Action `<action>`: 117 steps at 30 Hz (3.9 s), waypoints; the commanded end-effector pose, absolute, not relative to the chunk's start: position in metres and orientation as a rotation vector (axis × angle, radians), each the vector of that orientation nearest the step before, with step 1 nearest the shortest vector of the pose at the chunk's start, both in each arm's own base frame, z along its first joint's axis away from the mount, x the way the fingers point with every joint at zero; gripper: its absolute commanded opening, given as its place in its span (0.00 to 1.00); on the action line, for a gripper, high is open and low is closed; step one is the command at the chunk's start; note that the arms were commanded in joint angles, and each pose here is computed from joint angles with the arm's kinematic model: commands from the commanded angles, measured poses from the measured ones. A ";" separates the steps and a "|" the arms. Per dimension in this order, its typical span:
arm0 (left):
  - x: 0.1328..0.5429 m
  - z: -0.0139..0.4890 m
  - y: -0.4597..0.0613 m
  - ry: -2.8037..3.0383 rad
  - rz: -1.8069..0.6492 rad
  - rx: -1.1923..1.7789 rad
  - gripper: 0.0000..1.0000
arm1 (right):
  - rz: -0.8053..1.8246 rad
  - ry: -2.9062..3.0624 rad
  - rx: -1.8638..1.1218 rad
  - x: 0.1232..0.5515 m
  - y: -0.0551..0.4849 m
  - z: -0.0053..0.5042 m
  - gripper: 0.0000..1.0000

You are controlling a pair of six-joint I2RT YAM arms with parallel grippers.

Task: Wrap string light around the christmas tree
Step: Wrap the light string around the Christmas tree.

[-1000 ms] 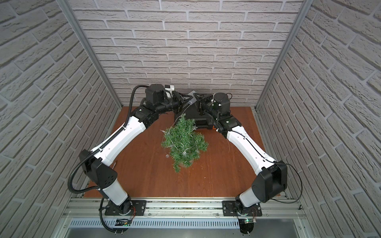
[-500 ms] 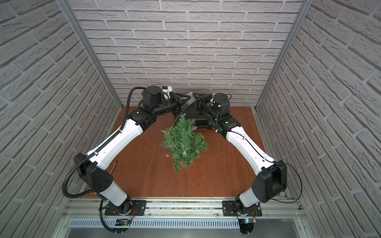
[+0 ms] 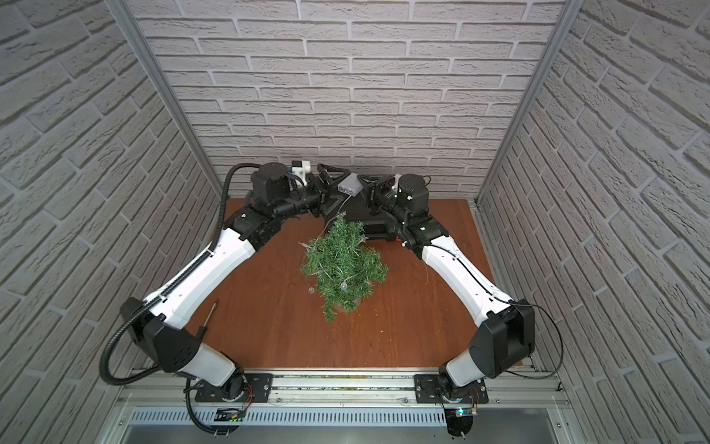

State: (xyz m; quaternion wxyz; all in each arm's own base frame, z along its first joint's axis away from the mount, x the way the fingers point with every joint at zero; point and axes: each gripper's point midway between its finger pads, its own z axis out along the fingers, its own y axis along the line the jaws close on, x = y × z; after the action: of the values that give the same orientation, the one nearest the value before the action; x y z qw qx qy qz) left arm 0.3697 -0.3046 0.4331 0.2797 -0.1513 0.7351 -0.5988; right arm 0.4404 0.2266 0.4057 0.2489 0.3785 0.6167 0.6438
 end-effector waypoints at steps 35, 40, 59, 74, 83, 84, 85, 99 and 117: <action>0.317 0.411 -0.239 2.117 -1.173 -0.088 0.86 | 1.472 2.267 -0.037 0.294 0.217 0.376 0.21; 0.315 0.403 -0.242 2.143 -1.147 -0.076 0.85 | 1.396 2.278 -0.094 0.285 0.204 0.374 0.20; 0.302 0.388 -0.246 2.182 -1.058 -0.019 0.85 | 1.069 2.374 -0.299 0.270 0.174 0.368 0.19; 0.300 0.385 -0.245 2.179 -1.046 -0.018 0.84 | 0.791 2.460 -0.375 0.262 0.155 0.301 0.21; 0.298 0.384 -0.244 2.173 -1.049 -0.027 0.84 | 0.719 2.417 -0.397 0.263 0.155 0.289 0.24; 0.298 0.383 -0.243 2.175 -1.048 -0.027 0.84 | 0.703 2.409 -0.398 0.264 0.153 0.291 0.24; 0.298 0.383 -0.244 2.173 -1.050 -0.028 0.84 | 0.704 2.403 -0.403 0.264 0.154 0.292 0.24; 0.290 0.404 -0.229 2.043 -1.034 -0.020 0.84 | 0.382 2.226 -0.556 0.280 0.136 0.300 0.24; 0.286 0.392 -0.230 2.063 -1.040 -0.028 0.84 | 0.333 2.169 -0.652 0.329 0.164 0.262 0.27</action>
State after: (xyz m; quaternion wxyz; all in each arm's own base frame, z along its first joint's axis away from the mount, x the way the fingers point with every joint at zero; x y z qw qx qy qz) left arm 0.2879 -0.2303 0.3801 0.3833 -0.0171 0.8320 -0.4007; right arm 0.3190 0.1584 0.2474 0.3742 -0.2553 0.8819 0.1311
